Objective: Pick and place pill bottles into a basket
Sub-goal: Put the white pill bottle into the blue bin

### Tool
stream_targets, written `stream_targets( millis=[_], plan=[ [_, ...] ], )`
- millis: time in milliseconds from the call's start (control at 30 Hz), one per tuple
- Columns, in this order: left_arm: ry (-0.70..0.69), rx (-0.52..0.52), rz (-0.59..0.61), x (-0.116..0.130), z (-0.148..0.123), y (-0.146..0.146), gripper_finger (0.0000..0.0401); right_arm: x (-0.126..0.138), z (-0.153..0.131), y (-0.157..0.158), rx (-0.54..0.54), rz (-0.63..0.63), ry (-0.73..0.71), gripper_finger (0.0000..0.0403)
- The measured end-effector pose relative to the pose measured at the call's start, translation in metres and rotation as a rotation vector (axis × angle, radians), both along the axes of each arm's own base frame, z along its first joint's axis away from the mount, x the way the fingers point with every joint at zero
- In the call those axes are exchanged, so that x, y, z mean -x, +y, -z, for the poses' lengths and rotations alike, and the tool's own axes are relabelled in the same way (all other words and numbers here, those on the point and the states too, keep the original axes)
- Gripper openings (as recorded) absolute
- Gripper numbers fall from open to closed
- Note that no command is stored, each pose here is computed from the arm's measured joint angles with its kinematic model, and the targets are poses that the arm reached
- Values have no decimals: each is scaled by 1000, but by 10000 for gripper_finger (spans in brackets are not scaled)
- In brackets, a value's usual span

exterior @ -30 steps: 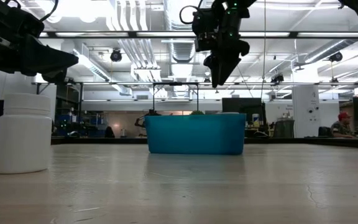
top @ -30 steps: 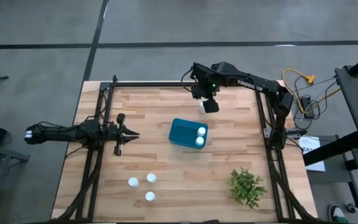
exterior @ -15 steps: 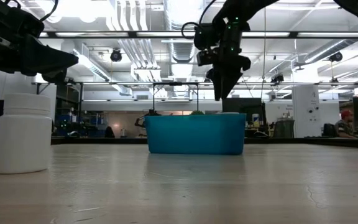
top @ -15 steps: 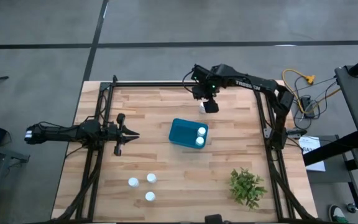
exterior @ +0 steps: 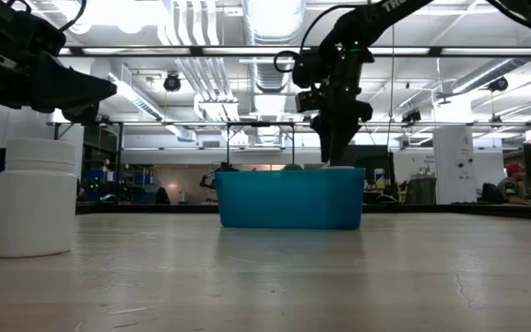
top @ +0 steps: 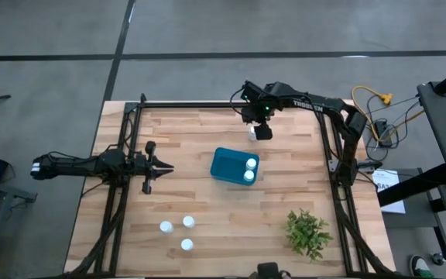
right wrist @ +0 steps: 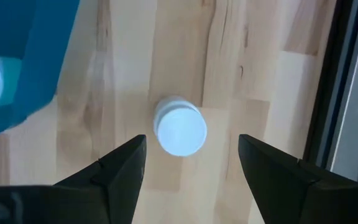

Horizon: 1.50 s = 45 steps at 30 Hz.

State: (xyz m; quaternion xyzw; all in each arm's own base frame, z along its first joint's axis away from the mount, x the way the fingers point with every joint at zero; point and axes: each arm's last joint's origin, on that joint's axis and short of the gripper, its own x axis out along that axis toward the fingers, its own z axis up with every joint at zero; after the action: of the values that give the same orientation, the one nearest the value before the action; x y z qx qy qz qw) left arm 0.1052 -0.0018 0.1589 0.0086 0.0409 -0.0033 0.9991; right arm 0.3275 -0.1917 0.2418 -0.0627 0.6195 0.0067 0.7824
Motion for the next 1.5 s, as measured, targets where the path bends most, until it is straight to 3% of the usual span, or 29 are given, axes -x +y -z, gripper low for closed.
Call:
stream_targets(
  millis=[1500],
  plan=[
    [-1, -1, -10, 0, 0, 0, 33, 5, 55, 1, -15, 9, -74, 232]
  ],
)
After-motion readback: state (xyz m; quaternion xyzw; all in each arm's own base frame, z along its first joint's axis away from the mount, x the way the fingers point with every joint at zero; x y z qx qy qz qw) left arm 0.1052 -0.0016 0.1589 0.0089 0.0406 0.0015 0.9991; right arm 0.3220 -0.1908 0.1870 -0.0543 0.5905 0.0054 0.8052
